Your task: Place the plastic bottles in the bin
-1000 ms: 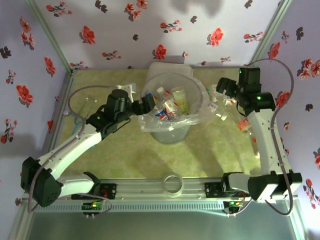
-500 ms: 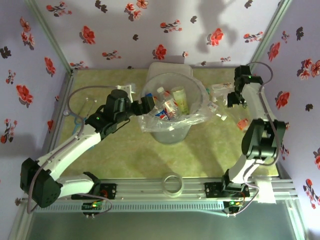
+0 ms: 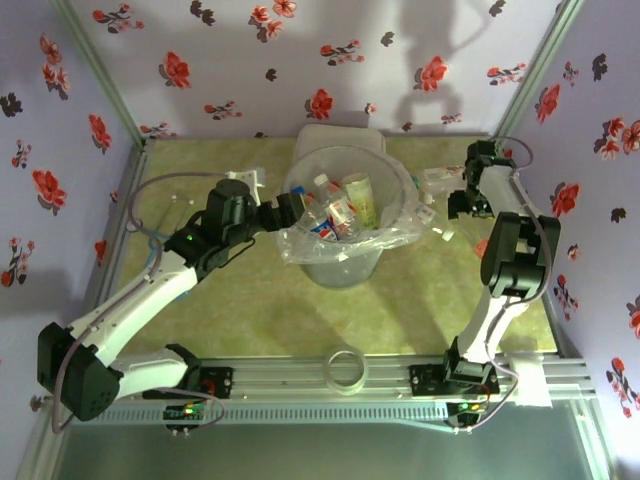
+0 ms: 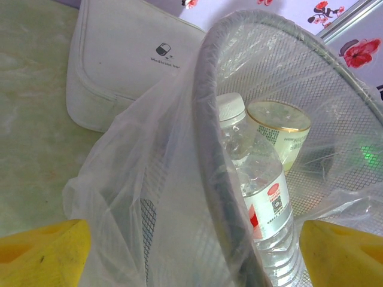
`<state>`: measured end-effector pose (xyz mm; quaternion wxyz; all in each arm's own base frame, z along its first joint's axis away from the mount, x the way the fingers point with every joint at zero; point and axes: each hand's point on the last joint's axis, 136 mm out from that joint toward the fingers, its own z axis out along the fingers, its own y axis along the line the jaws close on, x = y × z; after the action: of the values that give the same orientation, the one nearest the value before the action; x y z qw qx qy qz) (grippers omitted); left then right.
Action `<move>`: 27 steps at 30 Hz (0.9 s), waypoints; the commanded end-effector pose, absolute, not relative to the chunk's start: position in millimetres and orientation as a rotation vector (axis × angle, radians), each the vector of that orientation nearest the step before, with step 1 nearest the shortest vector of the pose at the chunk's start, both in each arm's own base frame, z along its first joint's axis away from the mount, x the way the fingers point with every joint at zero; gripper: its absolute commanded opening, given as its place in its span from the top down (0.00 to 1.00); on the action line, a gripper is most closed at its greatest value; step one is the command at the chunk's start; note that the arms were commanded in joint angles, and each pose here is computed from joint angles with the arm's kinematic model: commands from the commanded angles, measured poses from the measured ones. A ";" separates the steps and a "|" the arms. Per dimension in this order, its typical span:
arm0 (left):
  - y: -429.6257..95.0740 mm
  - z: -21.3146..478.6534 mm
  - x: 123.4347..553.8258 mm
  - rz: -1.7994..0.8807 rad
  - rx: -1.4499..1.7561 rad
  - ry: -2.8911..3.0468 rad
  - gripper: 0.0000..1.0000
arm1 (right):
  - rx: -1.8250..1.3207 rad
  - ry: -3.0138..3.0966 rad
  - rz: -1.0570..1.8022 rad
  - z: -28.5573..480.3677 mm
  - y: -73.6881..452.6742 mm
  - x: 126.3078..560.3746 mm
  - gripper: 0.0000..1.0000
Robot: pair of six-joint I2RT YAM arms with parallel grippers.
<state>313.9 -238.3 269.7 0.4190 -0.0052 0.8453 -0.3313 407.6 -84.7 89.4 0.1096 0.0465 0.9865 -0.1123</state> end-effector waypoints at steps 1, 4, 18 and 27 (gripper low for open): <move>-231.2 266.4 310.6 -0.806 0.003 2.131 0.09 | 0.156 2.906 -0.269 66.1 -78.9 416.8 0.19; -230.3 267.2 310.4 -0.802 0.003 2.134 0.09 | 0.177 2.905 -0.261 57.7 -80.1 421.7 0.21; -227.2 270.7 309.4 -0.798 -0.003 2.130 0.10 | 0.248 2.928 -0.200 34.5 -79.6 422.9 0.41; -227.0 270.5 309.3 -0.800 -0.006 2.128 0.09 | 0.275 2.856 -0.253 92.1 -84.3 410.3 0.60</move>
<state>311.8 -233.8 271.0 0.4187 -0.0079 0.8464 -0.3289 420.9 -82.4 55.4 0.1106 0.0799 0.9872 -0.0828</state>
